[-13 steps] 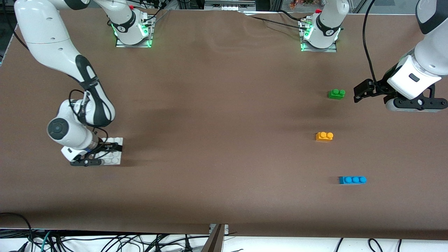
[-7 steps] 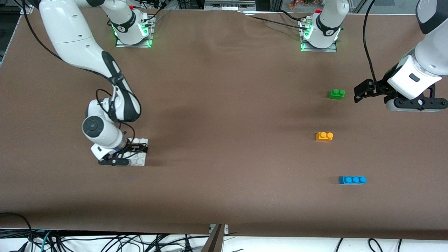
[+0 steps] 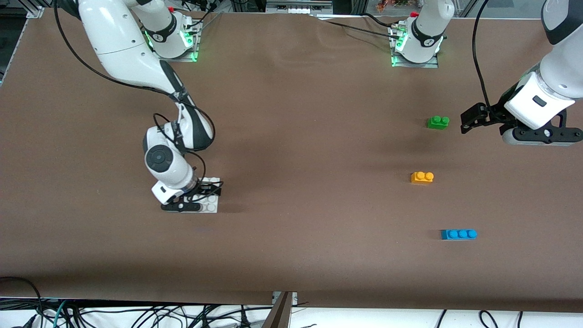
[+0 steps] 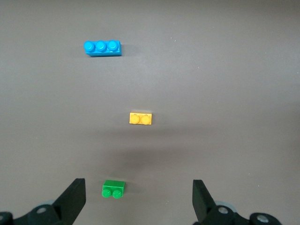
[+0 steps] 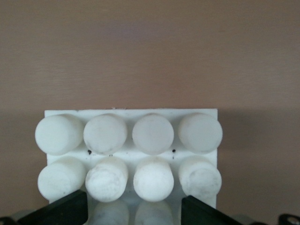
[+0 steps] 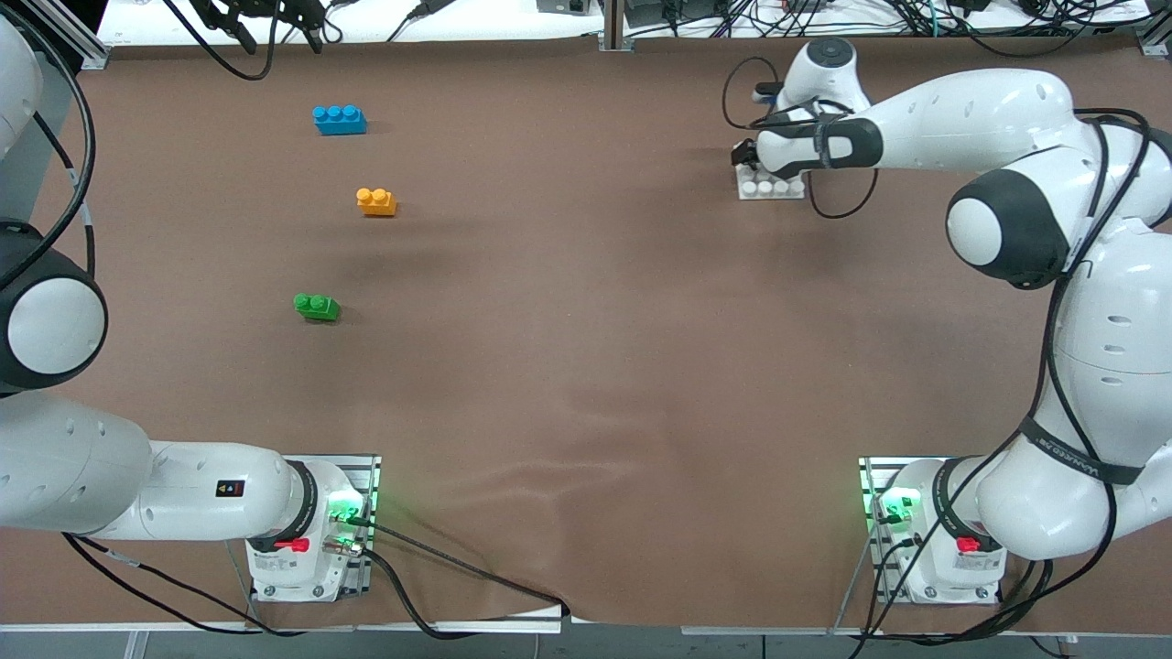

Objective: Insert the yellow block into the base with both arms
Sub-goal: 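Slide the base plate toward the table middle with the right gripper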

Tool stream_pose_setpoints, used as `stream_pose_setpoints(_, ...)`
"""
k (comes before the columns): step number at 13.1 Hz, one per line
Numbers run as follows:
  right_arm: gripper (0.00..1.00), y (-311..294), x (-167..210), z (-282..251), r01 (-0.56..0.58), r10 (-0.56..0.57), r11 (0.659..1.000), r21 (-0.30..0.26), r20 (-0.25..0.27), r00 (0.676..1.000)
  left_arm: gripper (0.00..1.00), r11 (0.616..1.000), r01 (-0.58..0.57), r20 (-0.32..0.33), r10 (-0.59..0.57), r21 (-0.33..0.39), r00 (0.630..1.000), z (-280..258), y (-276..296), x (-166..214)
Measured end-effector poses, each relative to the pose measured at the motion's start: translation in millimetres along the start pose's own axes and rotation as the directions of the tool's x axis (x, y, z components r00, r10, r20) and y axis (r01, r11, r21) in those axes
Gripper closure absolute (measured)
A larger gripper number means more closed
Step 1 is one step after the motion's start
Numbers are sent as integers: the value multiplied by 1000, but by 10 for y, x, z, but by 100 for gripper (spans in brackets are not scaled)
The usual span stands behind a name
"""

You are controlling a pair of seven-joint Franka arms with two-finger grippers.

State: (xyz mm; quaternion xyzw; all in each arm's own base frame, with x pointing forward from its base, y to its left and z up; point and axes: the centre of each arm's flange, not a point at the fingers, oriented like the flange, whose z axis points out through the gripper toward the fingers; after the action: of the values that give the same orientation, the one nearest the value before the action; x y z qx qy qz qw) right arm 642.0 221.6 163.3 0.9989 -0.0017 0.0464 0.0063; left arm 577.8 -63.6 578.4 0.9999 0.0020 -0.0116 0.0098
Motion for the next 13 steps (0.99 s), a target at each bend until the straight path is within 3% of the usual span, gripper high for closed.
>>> stream_pose_setpoints(13,0,-2171,-478,-199,-26,36,994,109,-96,995,0,1000,0,0,0,0,1000,0,-2,0)
